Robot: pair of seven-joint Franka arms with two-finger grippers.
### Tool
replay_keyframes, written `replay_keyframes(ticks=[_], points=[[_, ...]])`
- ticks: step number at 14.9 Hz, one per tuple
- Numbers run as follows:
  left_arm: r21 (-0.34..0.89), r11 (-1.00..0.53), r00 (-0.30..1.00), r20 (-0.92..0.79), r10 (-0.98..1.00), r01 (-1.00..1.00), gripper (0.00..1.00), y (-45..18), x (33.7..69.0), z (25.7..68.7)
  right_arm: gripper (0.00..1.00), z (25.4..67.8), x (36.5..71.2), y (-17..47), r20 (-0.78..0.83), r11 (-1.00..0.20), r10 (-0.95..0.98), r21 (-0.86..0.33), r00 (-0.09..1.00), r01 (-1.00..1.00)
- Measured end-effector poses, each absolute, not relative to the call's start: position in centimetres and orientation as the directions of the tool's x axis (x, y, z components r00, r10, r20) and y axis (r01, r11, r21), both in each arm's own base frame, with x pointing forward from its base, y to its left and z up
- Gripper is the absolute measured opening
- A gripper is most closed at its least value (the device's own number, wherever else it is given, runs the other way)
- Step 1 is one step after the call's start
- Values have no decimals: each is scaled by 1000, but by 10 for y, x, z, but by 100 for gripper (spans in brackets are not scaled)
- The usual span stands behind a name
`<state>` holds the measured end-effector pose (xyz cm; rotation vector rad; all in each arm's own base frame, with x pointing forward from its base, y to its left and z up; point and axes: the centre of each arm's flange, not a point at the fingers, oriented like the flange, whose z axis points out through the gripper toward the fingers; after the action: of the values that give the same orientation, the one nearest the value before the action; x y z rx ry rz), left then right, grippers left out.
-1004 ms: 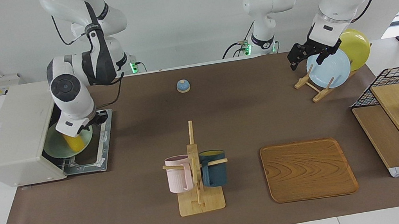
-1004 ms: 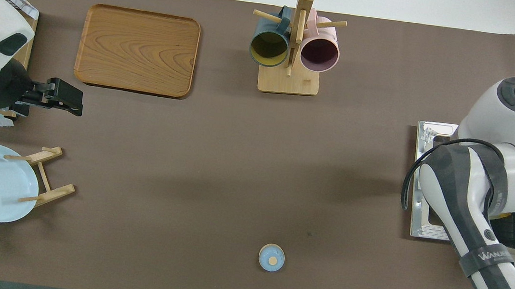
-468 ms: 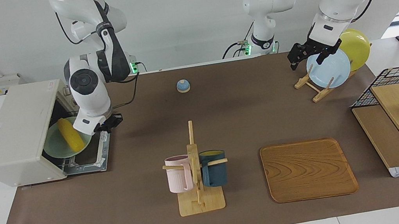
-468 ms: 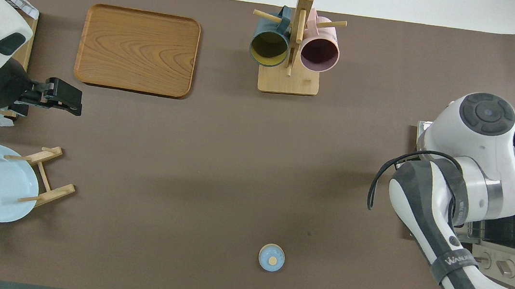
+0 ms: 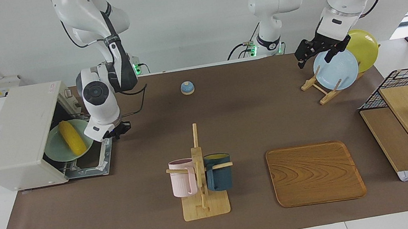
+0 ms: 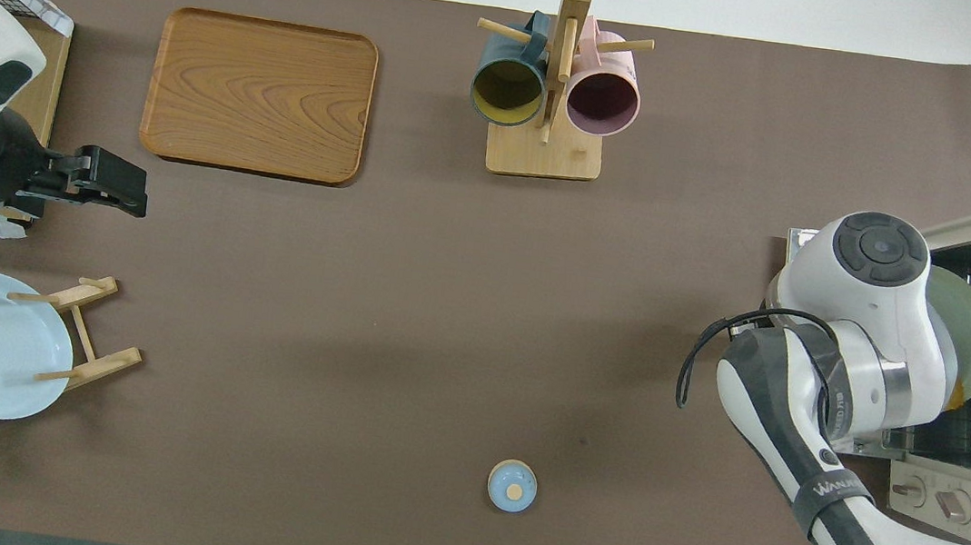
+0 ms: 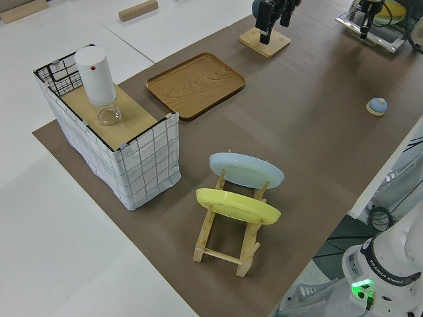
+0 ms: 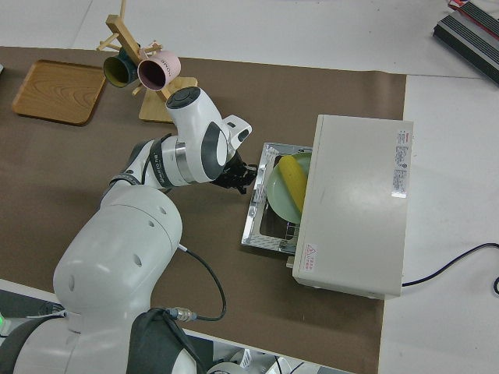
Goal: Put corn in oven
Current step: 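Carry the plate with corn into the open oven with the right gripper, then release the plate inside the oven and withdraw the right gripper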
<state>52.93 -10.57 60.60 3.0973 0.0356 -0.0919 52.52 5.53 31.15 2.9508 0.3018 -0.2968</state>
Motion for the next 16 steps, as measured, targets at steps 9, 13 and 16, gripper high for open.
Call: replay_keyframes(ticks=[9,13,16], points=[[42,-999,998,-60,22,24,100,-106,529,606,1,290,520,51,-242,-938,233,199,942,283],[43,-999,998,-55,22,24,100,-106,530,606,1,309,526,58,-294,-922,238,232,926,310],[47,-998,999,-36,32,33,100,-101,533,608,1,354,541,50,-332,-908,259,237,907,346]])
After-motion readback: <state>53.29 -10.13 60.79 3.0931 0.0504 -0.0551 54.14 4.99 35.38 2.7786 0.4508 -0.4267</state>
